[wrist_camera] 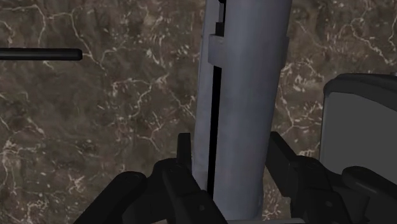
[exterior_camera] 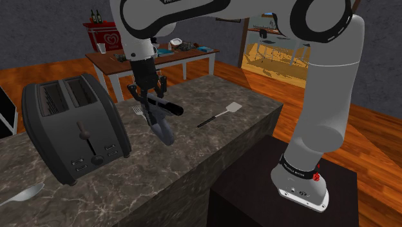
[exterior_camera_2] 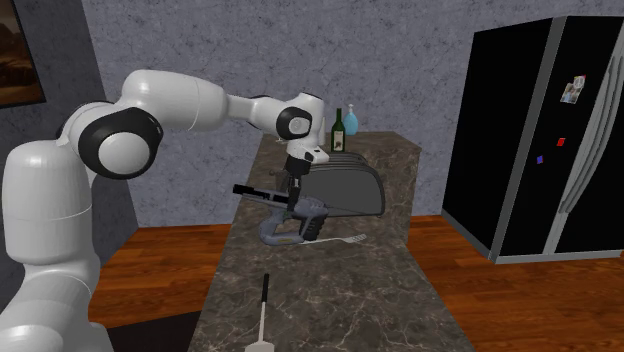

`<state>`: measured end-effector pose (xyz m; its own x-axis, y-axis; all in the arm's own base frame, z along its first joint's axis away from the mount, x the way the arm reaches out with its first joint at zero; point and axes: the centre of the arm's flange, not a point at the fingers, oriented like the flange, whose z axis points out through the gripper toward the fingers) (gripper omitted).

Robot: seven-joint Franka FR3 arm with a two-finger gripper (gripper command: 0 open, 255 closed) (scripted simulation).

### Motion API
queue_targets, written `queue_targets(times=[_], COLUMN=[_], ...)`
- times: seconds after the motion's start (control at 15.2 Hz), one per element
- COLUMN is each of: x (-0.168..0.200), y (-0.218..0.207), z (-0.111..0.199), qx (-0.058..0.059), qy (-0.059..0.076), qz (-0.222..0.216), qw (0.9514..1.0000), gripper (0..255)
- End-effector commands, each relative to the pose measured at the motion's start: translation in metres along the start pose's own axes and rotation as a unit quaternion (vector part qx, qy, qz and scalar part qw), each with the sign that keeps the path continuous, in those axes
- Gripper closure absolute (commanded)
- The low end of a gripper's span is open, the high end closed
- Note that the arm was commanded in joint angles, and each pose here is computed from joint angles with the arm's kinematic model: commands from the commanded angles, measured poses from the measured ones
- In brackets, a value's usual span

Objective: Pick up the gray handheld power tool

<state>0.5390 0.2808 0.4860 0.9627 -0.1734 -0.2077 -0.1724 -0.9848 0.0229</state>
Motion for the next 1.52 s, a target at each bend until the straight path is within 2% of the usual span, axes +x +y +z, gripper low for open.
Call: queue_targets(times=[0.0, 0.4, 1.45], x=[0.000, 0.000, -0.017], y=[0.000, -0.001, 0.001], z=[0.001, 0.001, -0.078], qx=[0.000, 0.000, 0.000], qy=[0.000, 0.000, 0.000], qz=[0.000, 0.000, 0.000], qw=[1.0000, 1.0000, 1.0000], gripper=[255, 255, 255])
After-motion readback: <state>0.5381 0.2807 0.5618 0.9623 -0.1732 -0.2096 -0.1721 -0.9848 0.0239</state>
